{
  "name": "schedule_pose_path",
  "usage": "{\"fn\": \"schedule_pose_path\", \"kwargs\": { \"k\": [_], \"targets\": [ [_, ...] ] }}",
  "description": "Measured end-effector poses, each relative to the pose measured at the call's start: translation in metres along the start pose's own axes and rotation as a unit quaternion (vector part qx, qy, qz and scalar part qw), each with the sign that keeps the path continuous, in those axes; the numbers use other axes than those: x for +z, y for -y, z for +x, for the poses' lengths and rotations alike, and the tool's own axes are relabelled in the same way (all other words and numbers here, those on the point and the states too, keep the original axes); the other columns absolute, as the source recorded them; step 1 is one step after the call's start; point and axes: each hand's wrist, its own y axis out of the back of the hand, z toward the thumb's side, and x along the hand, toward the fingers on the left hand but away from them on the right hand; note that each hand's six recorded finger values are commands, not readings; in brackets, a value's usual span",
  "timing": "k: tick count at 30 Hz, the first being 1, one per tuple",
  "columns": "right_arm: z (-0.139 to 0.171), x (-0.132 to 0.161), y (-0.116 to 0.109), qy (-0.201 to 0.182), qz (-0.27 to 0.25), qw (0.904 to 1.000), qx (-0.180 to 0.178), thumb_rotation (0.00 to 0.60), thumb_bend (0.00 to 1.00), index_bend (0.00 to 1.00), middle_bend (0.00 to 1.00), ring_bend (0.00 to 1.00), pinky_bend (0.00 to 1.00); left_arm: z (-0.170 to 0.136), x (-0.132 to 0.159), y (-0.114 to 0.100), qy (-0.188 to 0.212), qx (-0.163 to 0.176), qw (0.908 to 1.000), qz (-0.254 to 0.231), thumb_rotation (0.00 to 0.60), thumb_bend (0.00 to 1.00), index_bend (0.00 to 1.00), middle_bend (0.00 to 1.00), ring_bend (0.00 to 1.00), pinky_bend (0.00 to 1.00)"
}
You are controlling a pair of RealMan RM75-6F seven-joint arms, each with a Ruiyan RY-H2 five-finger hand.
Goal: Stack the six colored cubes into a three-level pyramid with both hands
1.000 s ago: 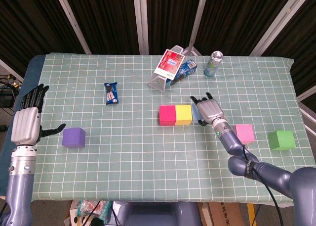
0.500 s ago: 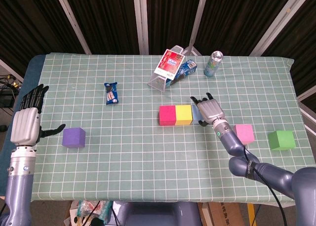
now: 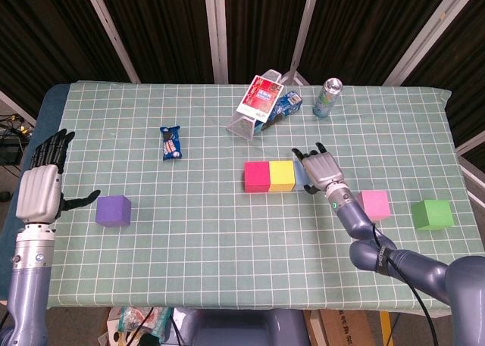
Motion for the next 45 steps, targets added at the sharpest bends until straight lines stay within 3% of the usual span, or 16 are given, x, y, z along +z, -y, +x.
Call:
{"fn": "schedule_pose_path", "kwargs": {
  "k": [19, 26, 34, 45],
  "targets": [
    [0.0, 0.007, 0.002, -0.005, -0.005, 1.0, -0.001, 0.6, 0.32, 0.0, 0.34, 0.23, 0.0, 0.001, 0.0, 0.001, -0.001, -0.001, 1.0, 0.0, 0.6, 0.12, 0.0, 0.0, 0.0, 0.01],
    [0.0, 0.005, 0.004, 0.004, -0.011, 0.9999, 0.005, 0.6, 0.32, 0.0, 0.17, 0.21, 0.0, 0.001, -0.001, 0.001, -0.002, -0.002, 1.0, -0.001, 0.6, 0.12, 0.0, 0.0, 0.0, 0.01],
    [0.003, 0.001, 0.003, 0.016, -0.009, 0.9998, 0.001, 0.6, 0.32, 0.0, 0.05, 0.1, 0.0, 0.0, 0.0, 0.0, -0.002, -0.001, 1.0, -0.002, 0.6, 0.12, 0.0, 0.0, 0.0, 0.01],
    [0.017, -0.006, -0.008, 0.026, -0.013, 0.9995, -0.011, 0.6, 0.32, 0.0, 0.0, 0.07, 0.0, -0.001, 0.001, 0.0, 0.001, -0.002, 1.0, -0.002, 0.6, 0.12, 0.0, 0.0, 0.0, 0.01]
  ]
}}
